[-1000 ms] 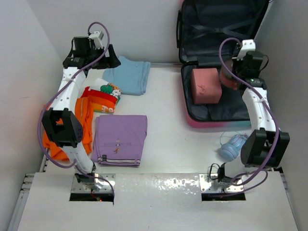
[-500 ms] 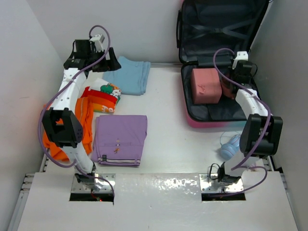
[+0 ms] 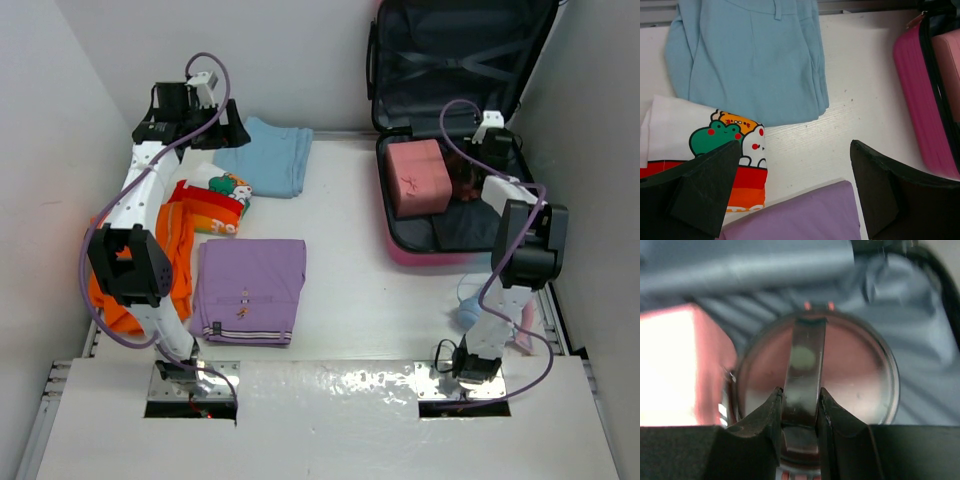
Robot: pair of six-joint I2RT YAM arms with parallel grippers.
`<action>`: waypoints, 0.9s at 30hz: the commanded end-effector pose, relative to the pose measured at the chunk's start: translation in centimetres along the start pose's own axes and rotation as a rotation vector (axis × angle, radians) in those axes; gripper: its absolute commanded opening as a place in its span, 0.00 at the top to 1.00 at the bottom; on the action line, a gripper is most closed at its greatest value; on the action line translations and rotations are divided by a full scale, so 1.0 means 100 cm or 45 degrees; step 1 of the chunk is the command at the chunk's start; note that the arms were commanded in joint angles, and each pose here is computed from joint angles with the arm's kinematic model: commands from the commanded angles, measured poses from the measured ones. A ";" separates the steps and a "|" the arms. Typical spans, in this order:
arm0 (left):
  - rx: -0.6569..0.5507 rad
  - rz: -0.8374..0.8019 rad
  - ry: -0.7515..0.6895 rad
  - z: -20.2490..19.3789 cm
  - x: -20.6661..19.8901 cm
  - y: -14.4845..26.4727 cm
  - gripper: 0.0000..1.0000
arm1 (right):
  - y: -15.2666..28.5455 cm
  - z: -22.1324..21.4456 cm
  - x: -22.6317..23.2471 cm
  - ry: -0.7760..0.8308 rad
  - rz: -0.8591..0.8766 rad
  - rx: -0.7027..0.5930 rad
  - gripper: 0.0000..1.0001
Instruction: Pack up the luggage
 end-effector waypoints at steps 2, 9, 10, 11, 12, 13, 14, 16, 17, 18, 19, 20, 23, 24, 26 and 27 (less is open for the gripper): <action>-0.085 0.023 -0.049 0.013 -0.001 0.016 0.13 | -0.011 0.047 0.019 -0.100 0.212 -0.227 1.00; -0.089 0.042 -0.040 0.014 0.006 0.017 0.13 | 0.012 0.048 0.007 -0.006 0.055 -0.122 0.41; -0.087 0.041 -0.039 0.013 0.007 0.017 0.13 | 0.016 0.050 0.006 -0.020 0.041 -0.106 0.33; -0.087 0.039 -0.037 0.013 0.006 0.017 0.13 | 0.022 0.048 0.004 -0.043 0.000 -0.069 0.28; -0.086 0.033 -0.040 0.013 0.006 0.017 0.13 | 0.033 0.055 0.001 -0.084 -0.062 -0.093 0.22; -0.086 0.029 -0.038 0.013 0.006 0.017 0.13 | 0.039 0.057 -0.001 -0.093 -0.089 -0.107 0.15; -0.086 0.027 -0.038 0.013 0.006 0.016 0.13 | 0.045 0.053 -0.001 -0.103 -0.107 -0.109 0.02; -0.086 0.013 -0.037 0.014 0.005 0.017 0.13 | 0.062 0.061 -0.003 -0.151 -0.159 -0.125 0.01; -0.091 0.007 -0.039 0.015 0.004 0.017 0.13 | 0.068 0.065 -0.004 -0.157 -0.177 -0.130 0.01; -0.094 0.003 -0.037 0.015 0.003 0.018 0.13 | 0.075 0.067 -0.005 -0.163 -0.226 -0.123 0.01; -0.099 -0.006 -0.038 0.016 0.002 0.019 0.13 | 0.081 0.072 -0.003 -0.160 -0.244 -0.126 0.01; -0.103 -0.014 -0.039 0.017 0.001 0.020 0.13 | 0.097 0.077 -0.002 -0.149 -0.271 -0.099 0.01; -0.124 -0.022 -0.043 0.021 -0.001 0.023 0.13 | 0.137 0.086 0.015 -0.069 -0.328 -0.058 0.01; -0.129 -0.024 -0.047 0.022 -0.002 0.025 0.13 | 0.148 0.087 0.018 -0.046 -0.336 -0.042 0.01; -0.146 -0.033 -0.058 0.026 -0.005 0.028 0.13 | 0.179 0.078 0.026 -0.013 -0.315 0.048 0.01; -0.154 -0.034 -0.060 0.027 -0.005 0.029 0.13 | 0.189 0.072 0.028 -0.026 -0.291 0.093 0.01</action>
Point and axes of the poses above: each gripper's point midway between its finger pads, its own y axis back along the fingers, its own x axis along the line the jaws close on, z = x × y, the point moved 10 cm from there along y, back along the fingers, and after that the axes turned 2 degrees about -y, right-handed, at the moved point
